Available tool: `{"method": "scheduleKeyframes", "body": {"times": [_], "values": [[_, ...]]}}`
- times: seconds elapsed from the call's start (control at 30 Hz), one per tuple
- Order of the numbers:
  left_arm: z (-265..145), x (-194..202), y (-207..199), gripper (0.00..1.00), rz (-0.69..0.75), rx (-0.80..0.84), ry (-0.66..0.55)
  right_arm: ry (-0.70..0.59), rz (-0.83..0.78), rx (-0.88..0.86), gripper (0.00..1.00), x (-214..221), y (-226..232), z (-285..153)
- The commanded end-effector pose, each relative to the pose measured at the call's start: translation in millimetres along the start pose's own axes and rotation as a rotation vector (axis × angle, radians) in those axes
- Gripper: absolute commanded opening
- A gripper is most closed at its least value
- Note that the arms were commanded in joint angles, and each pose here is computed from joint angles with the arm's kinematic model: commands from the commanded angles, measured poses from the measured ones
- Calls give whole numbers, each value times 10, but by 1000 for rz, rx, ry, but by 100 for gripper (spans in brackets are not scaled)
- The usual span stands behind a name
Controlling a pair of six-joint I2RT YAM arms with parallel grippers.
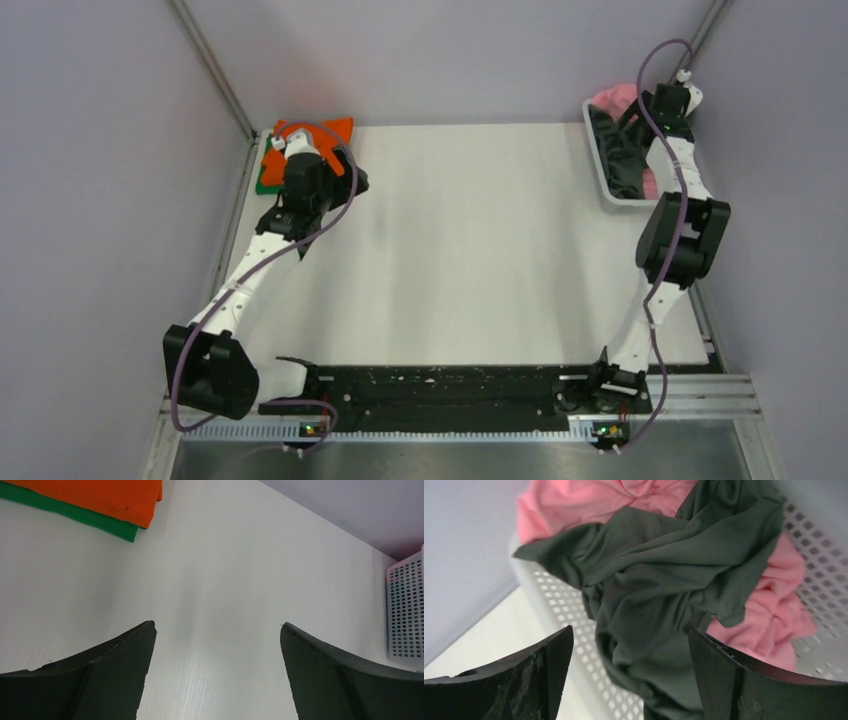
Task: Fold and stack the t-shirts
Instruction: Grab crumpled tshirt from bin with the right arm
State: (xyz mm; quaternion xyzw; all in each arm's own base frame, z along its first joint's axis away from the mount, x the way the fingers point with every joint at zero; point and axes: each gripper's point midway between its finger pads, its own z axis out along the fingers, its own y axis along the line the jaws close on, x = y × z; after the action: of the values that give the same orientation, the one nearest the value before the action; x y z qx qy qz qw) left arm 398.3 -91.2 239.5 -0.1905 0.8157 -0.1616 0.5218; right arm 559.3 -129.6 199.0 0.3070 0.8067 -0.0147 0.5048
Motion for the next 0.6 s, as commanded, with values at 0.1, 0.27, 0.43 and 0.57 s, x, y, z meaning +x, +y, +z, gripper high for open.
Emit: {"method": "scheduleKeyframes", "body": {"times": [0.1, 0.27, 0.43, 0.57], "values": [[19, 122, 94, 99, -40, -34, 24, 238, -10, -38, 58, 535, 9, 773], [-31, 149, 141, 99, -45, -46, 23, 149, -6, -98, 10, 48, 228, 630], [-102, 156, 172, 99, -49, -39, 2, -66, -29, -179, 0, -919, 515, -88], [-167, 169, 212, 99, -40, -40, -9, -211, -33, -287, 0, -1508, 758, -778]]}}
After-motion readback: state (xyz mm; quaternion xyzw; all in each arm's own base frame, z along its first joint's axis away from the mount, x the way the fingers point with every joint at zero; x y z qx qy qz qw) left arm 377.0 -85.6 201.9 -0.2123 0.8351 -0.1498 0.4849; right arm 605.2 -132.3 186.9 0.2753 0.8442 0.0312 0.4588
